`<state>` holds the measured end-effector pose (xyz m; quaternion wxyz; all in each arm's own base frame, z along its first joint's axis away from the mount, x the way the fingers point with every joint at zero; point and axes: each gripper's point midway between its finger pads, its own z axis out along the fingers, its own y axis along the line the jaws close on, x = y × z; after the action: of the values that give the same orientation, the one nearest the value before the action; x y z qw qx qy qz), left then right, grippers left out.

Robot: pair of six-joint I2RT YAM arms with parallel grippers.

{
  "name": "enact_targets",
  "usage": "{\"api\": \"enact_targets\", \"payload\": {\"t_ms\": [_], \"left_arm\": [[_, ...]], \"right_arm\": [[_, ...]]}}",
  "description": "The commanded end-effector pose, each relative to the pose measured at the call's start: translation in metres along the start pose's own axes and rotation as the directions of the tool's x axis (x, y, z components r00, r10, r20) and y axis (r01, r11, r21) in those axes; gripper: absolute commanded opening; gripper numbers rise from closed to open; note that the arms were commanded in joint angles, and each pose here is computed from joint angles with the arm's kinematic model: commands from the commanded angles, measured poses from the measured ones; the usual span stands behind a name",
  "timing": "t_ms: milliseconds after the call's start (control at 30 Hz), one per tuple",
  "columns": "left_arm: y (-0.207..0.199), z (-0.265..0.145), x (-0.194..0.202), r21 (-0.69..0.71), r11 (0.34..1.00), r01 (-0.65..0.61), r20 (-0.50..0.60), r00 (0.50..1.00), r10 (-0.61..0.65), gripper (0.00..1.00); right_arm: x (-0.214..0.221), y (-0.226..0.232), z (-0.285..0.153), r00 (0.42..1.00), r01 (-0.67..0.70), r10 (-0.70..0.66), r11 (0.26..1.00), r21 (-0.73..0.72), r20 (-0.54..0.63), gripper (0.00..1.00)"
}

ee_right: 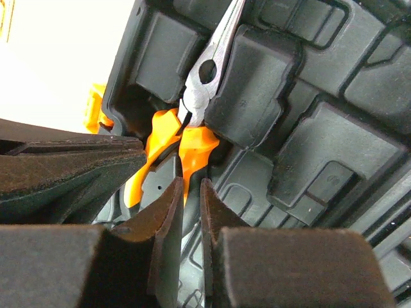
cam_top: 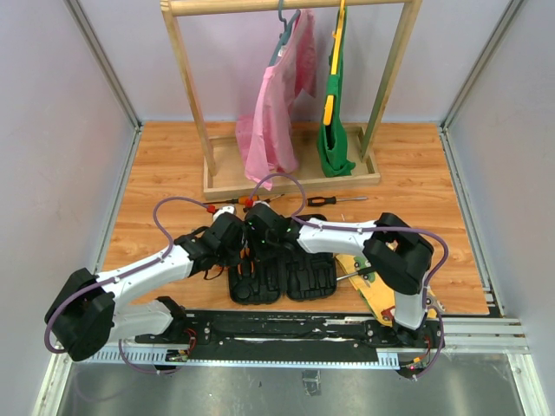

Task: Sort the tools into containers
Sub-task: Place the screwdriver in the storage box.

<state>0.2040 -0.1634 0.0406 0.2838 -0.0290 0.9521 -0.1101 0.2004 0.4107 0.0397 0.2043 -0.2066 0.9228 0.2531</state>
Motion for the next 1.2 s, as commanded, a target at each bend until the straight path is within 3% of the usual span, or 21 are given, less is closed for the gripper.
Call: {"api": "enact_targets", "payload": {"t_ms": [0,633,933,1167], "left_arm": [[-0.006,0.0,0.007,0.028,1.0,-0.014,-0.031,0.999,0.015,0.0],[-0.016,-0.001,0.01,0.084,0.996,-0.027,-0.03,0.999,0.03,0.0],[-0.014,-0.007,-0.002,0.07,0.997,-0.021,0.019,1.0,0.02,0.01],[-0.005,0.007,0.011,0.029,0.999,-0.031,-0.022,0.999,0.031,0.0]], "right_arm": [[0.054,-0.034,0.011,0.986,0.033,-0.008,0.989,0.147,-0.167,0.0],[0.135,-0.075,0.032,0.953,-0.007,0.1,0.95,0.311,-0.285,0.01],[0.1,-0.063,0.015,0.975,0.03,0.039,0.952,0.304,-0.217,0.01],[0.117,-0.073,0.03,0.958,0.035,0.064,0.941,0.336,-0.28,0.01]]}}
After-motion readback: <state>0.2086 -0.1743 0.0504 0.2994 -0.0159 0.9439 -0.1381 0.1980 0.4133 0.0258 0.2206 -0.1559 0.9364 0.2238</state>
